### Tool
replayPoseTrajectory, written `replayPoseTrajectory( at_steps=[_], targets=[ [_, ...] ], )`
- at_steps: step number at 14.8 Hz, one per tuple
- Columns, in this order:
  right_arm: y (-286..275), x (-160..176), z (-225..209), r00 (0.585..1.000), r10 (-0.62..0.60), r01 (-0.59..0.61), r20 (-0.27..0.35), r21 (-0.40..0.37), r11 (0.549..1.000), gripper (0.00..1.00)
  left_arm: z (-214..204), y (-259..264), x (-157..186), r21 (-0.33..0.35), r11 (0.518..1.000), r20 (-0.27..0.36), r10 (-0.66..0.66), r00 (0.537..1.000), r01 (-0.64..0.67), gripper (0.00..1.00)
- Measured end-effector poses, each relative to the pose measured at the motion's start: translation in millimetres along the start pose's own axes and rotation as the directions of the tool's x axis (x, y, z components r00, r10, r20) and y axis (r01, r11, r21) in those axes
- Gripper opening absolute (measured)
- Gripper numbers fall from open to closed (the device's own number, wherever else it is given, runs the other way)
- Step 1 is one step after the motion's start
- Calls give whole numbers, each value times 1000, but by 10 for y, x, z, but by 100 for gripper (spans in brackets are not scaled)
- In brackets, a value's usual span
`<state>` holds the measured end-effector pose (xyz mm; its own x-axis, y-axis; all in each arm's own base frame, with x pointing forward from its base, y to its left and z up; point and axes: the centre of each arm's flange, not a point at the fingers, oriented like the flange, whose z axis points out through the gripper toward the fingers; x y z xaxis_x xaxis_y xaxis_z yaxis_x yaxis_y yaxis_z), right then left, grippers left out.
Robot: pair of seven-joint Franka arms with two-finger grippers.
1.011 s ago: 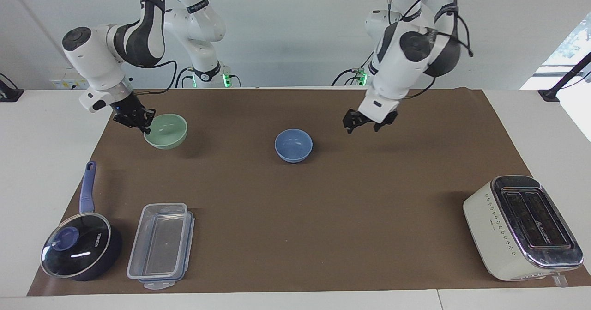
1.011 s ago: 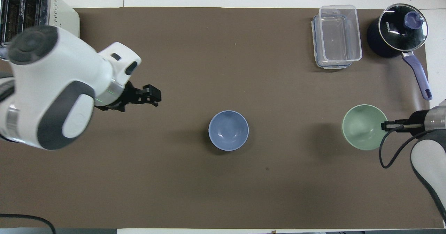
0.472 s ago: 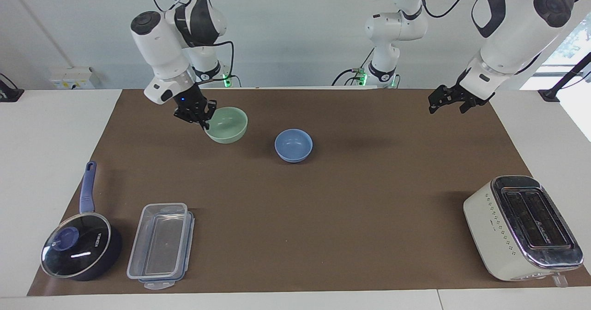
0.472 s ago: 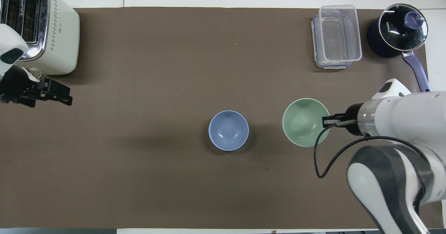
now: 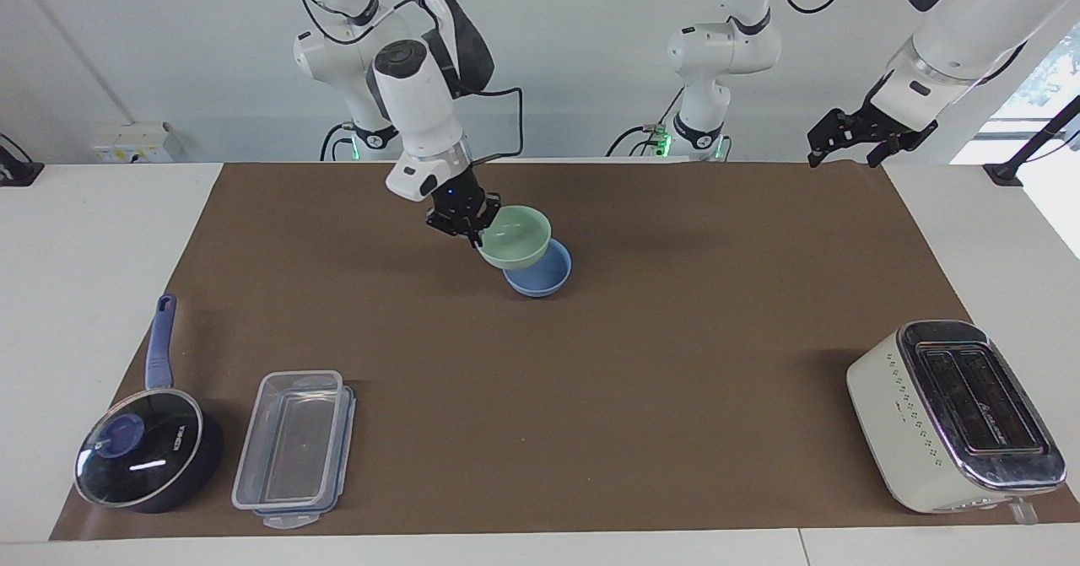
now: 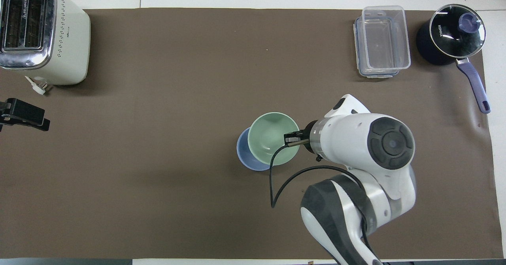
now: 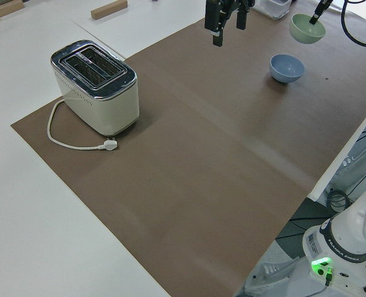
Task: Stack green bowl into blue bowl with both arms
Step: 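Lift the green bowl with the right gripper over the blue bowl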
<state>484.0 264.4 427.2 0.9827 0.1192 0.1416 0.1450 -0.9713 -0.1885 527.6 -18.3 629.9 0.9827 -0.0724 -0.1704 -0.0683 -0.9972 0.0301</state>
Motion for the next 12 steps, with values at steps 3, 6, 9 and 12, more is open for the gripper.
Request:
replayPoseTrajectory(
  at_steps=[3, 6, 9, 12],
  targets=[
    [-267, -64, 295, 999, -38, 38, 26, 0, 999, 4, 81, -27, 73, 1, 1000, -35, -2, 999, 2, 100],
    [-271, -102, 420, 998, -43, 43, 38, -6, 999, 4, 82, 5, 84, 2, 1000, -40, 4, 999, -4, 100],
    [-217, -164, 497, 996, -65, 66, 55, -13, 998, 4, 88, 46, 74, 3, 1000, -31, 11, 999, -11, 100],
    [-191, -189, 536, 996, -79, 79, 41, -11, 997, 4, 91, 65, 77, 4, 1000, -32, 15, 999, -15, 100]
  ],
)
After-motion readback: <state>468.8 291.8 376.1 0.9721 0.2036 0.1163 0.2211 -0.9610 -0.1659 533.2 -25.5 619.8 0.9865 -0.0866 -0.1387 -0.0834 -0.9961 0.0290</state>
